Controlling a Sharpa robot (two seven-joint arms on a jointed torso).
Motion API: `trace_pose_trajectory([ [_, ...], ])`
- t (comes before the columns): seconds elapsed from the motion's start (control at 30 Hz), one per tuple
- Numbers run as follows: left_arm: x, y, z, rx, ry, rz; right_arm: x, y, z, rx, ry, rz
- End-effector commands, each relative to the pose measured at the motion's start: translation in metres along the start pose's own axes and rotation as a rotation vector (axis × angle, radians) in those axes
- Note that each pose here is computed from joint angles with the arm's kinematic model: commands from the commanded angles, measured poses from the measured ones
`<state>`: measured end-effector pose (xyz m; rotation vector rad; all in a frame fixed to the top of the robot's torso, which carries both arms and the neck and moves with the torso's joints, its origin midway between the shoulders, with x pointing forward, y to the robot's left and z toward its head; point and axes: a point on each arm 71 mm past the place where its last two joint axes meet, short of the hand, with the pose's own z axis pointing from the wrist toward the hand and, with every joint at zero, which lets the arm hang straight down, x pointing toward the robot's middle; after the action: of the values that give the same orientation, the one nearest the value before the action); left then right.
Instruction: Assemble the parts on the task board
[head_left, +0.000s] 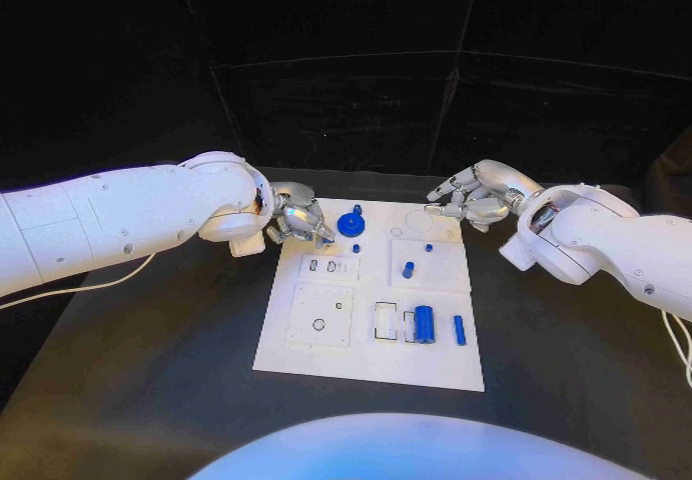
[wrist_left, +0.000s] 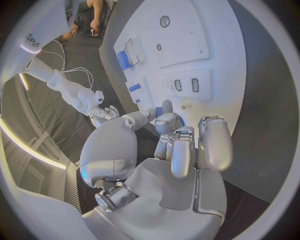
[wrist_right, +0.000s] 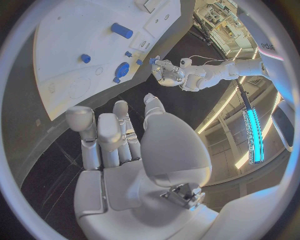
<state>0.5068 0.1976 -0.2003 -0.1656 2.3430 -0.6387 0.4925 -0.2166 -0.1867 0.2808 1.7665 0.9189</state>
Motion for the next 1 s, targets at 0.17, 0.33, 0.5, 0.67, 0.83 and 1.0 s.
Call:
trace_pose_trajectory([
  [0.17, 0.0007, -0.0113, 0.0101, -0.028, 0.273, 0.054, 0.0, 0.003, 0.001, -0.01, 0.001, 0.003],
  [0.33, -0.0058, -0.0194, 0.0184, -0.049, 0.275, 0.09, 0.001, 0.003, 0.001, -0.011, 0.0, 0.003],
  [0.5, -0.0077, -0.0261, 0.0266, -0.062, 0.26, 0.111, 0.001, 0.004, 0.001, -0.013, -0.004, 0.004],
  [0.67, -0.0083, -0.034, 0.0341, -0.071, 0.244, 0.137, 0.002, 0.006, 0.002, -0.017, -0.006, 0.005],
  [0.83, -0.0084, -0.0392, 0.0402, -0.077, 0.242, 0.15, 0.002, 0.007, 0.002, -0.019, -0.01, 0.005],
  [1.0, -0.0059, -0.0401, 0.0436, -0.084, 0.259, 0.157, 0.002, 0.007, 0.002, -0.02, -0.014, 0.005],
])
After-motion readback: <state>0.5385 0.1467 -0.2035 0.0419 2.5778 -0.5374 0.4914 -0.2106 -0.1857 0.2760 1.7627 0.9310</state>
